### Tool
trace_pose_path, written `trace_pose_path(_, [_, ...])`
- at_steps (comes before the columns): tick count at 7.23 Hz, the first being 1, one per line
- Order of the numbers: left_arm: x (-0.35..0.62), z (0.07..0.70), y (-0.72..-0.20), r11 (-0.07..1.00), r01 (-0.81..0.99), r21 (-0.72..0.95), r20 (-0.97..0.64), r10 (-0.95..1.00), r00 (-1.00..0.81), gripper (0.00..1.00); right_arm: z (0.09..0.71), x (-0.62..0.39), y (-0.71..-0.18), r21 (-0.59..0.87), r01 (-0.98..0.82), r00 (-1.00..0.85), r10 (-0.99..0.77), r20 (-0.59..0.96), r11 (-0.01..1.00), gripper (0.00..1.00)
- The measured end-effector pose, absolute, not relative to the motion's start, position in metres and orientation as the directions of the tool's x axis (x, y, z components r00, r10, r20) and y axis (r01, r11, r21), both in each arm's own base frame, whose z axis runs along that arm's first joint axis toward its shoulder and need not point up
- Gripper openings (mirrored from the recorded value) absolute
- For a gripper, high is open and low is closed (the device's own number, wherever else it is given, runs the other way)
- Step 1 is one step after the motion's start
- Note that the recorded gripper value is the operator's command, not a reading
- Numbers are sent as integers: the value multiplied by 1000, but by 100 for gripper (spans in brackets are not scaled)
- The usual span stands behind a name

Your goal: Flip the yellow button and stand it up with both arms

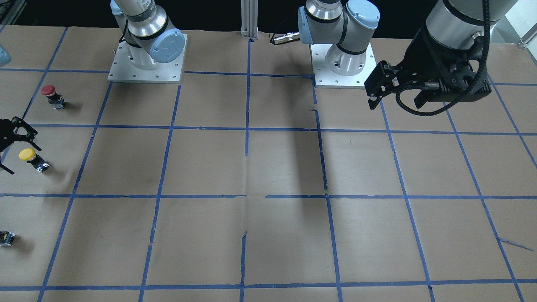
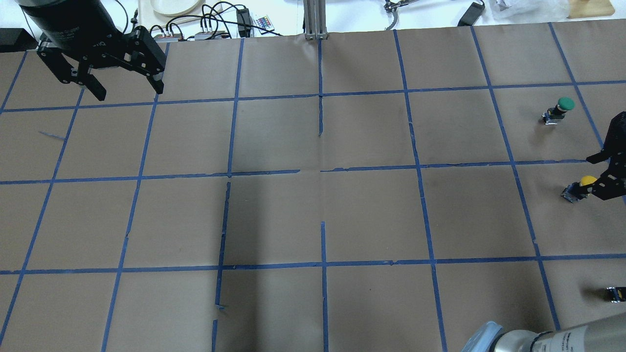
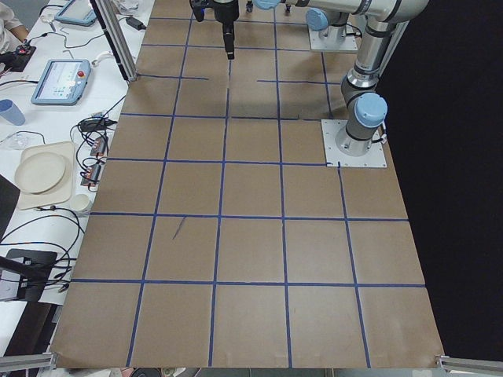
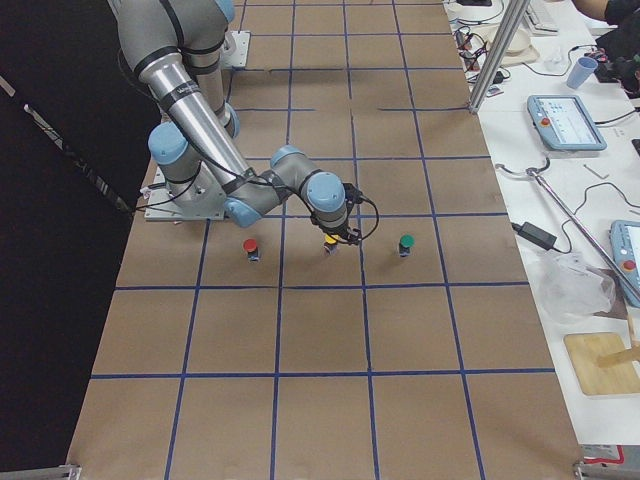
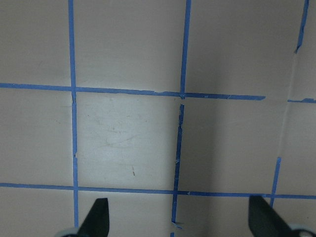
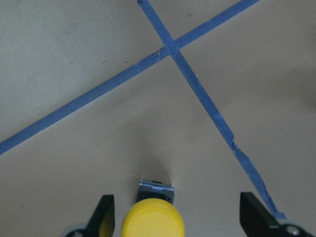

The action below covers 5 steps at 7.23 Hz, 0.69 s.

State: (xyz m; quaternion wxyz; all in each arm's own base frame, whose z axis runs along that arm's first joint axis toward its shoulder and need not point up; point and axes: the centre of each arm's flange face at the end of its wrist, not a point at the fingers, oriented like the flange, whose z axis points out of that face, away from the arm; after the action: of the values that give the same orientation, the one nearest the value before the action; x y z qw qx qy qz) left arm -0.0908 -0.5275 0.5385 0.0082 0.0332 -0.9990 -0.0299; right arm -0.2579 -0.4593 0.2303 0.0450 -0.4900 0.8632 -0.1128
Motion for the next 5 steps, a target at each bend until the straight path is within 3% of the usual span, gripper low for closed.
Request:
trace_pose_path(1, [-91,539,-527,996,-66,59,14,-67,-998,100,232,-257,-459,-239,-829,-527,-850,29,506,91])
trace_pose_path(2, [-90,541,-527,996,-67,56,14,-68,-998,100,241,-255,-456,-234,-802,-568,-823,17,549,98])
trace_pose_path(5, [-88,544,-525,996,-69,50,14,-70,-997,100,310,-225,-434,-176,-565,-816,-577,-22,806,100])
